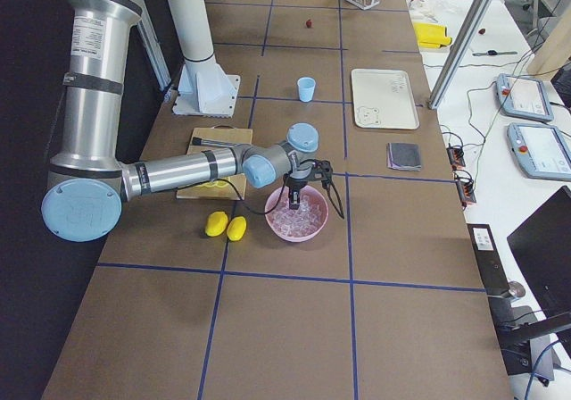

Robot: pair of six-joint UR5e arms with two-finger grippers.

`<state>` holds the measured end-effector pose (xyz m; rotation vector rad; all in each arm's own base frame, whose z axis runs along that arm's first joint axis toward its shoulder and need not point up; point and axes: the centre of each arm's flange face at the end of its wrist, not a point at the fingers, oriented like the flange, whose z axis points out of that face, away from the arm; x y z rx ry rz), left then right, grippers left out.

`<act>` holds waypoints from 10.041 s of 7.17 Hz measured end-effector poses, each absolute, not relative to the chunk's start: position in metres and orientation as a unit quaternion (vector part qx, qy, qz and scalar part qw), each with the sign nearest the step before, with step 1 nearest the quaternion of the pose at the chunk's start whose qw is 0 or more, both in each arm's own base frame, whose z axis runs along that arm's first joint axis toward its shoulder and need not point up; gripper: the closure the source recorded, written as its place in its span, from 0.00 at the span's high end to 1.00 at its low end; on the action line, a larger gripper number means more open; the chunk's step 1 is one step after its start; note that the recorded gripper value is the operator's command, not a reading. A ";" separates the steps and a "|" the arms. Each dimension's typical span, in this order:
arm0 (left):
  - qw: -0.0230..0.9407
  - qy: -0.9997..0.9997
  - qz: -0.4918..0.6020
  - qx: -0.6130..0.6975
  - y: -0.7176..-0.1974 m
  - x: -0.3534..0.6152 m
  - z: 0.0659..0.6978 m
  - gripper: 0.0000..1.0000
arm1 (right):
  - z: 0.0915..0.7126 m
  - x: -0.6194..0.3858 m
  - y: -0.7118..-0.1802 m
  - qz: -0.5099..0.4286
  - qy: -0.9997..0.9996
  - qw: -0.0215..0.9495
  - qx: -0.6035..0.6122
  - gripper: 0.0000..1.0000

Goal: Put ice and strawberries in cup
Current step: 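Lower the right gripper into the pink bowl and grasp an ice cube, then carry the ice cube with the right gripper over the light-blue cup, then open the right gripper to drop the ice cube into the cup, then move the right gripper back over the pink ice bowl, then lower the right gripper into the bowl and grasp another ice cube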

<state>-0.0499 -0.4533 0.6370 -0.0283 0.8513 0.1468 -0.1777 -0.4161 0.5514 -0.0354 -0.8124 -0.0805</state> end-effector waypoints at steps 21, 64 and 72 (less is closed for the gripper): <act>0.892 0.447 0.067 -0.006 -0.447 -0.046 0.625 1.00 | 0.167 -0.420 -0.430 0.159 -0.487 0.859 0.001 0.01; 0.876 0.477 0.075 0.013 -0.442 -0.039 0.598 1.00 | 0.579 -0.140 -0.434 -0.220 -0.322 0.918 0.078 0.64; 0.875 0.477 0.075 0.014 -0.442 -0.039 0.596 1.00 | 0.590 -0.146 -0.433 -0.224 -0.319 0.918 0.068 0.00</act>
